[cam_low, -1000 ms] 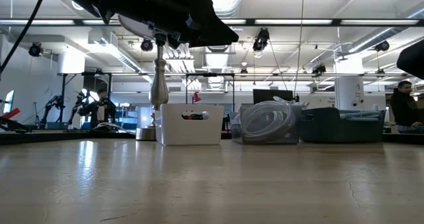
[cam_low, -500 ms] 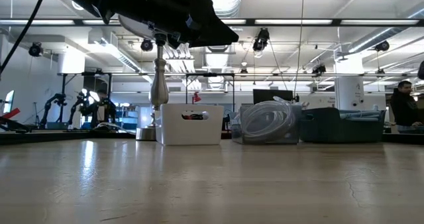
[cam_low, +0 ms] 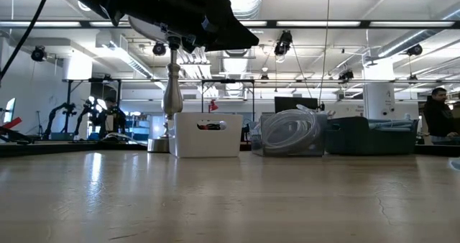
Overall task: Pick & Place USB Port
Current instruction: Put the blue HDMI cable into the green bin, then return to Home Position
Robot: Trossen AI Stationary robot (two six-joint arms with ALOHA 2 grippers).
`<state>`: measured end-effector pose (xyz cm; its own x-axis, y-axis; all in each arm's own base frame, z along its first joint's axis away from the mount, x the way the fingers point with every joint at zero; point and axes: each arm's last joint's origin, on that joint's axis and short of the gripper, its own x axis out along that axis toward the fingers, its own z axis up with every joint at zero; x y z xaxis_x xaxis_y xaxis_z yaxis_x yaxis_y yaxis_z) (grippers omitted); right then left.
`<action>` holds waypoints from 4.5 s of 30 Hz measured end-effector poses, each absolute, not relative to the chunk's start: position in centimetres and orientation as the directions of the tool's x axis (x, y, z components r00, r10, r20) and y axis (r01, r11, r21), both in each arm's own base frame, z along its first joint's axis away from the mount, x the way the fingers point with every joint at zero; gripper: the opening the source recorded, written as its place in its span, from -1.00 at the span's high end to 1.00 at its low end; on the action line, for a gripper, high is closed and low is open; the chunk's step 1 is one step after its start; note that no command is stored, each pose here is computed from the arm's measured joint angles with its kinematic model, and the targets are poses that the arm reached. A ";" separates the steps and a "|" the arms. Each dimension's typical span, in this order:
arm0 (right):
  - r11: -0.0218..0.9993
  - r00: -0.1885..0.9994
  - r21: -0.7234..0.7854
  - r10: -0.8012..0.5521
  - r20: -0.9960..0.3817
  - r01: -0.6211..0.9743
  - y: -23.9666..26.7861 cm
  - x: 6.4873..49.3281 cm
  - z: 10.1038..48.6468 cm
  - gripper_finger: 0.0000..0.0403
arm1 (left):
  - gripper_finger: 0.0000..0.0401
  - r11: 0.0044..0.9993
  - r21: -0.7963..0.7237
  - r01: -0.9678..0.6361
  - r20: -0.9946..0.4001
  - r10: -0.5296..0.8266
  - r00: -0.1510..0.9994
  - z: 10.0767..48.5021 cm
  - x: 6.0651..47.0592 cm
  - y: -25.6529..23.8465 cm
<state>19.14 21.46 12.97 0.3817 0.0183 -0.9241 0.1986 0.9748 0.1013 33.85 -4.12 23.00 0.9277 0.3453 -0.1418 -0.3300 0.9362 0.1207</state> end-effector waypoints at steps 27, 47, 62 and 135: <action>0.995 0.469 -0.092 -0.063 -0.881 -0.039 20.6 18.9 11.9 0.79 | 0.30 0.936 0.120 -0.330 -0.142 0.345 0.928 23.0 33.8 -4.1; 0.876 0.751 -0.394 -0.455 -0.479 0.279 16.6 17.8 18.7 0.77 | 0.30 0.937 0.030 -0.349 -0.215 0.347 0.913 22.2 33.7 -4.1; 0.656 0.554 -0.422 -0.755 -0.351 0.626 7.7 16.7 22.7 0.77 | 0.30 0.919 -0.095 -0.383 -0.262 0.349 0.900 21.7 33.5 -4.1; 0.332 0.111 -0.431 -0.880 -0.462 0.839 -2.7 17.7 24.6 0.12 | 0.30 0.932 -0.067 -0.357 -0.189 0.340 0.921 26.1 30.8 -4.2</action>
<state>17.67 -2.72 24.62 0.1111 -0.8801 -0.4616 0.8390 0.3320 -0.4311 30.79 -4.21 26.05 0.9213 0.3397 -0.1893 -0.3572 0.9316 -0.0666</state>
